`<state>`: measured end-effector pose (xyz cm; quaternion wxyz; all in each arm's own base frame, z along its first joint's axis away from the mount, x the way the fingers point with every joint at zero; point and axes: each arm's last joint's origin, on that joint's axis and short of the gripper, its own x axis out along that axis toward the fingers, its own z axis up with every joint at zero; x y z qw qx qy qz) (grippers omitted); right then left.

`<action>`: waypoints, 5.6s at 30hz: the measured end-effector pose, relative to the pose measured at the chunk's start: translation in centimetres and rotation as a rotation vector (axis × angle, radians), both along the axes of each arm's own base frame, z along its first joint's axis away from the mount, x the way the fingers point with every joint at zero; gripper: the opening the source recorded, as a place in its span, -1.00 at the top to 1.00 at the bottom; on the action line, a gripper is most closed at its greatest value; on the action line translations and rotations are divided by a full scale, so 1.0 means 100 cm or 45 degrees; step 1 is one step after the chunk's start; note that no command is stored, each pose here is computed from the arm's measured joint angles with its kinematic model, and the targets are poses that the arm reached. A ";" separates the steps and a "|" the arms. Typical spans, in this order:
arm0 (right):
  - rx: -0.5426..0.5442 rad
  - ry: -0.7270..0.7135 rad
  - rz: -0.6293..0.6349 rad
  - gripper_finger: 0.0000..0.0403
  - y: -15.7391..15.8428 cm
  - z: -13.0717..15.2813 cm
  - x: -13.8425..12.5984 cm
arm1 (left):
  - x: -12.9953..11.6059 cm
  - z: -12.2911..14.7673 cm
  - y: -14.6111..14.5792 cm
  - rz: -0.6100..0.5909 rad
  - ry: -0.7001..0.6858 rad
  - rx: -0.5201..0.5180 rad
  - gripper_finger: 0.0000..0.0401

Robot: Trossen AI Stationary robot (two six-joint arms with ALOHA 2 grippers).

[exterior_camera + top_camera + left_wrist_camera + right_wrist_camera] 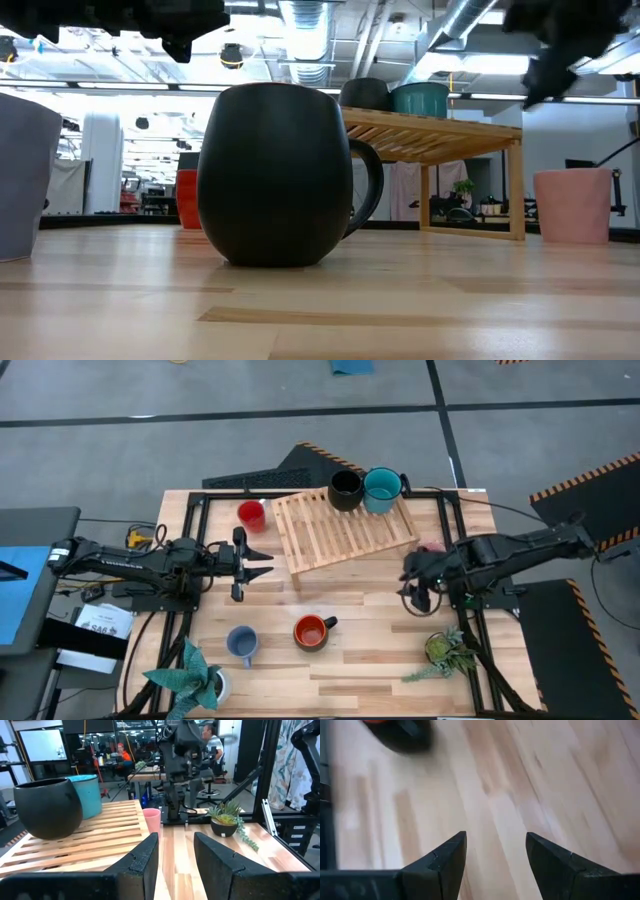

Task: Place coffee mugs
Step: Put the pink mug on the shelf

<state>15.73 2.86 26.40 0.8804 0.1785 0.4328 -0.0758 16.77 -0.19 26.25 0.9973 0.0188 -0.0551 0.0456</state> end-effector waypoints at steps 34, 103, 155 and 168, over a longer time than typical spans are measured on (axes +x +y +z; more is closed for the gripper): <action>-0.273 0.701 -0.722 -0.15 -0.039 -0.043 -0.004 | 0.000 -0.001 0.000 -0.001 0.017 -0.006 0.44; -0.460 0.380 -0.347 0.78 -0.010 0.140 0.085 | 0.000 -0.002 0.000 -0.003 0.024 -0.035 0.44; -0.331 0.638 -0.420 0.64 -0.089 0.103 0.125 | 0.000 -0.002 0.000 -0.006 0.022 -0.063 0.44; -0.358 0.639 -0.434 0.64 -0.090 0.104 0.125 | 0.000 -0.002 0.000 -0.006 0.022 -0.063 0.44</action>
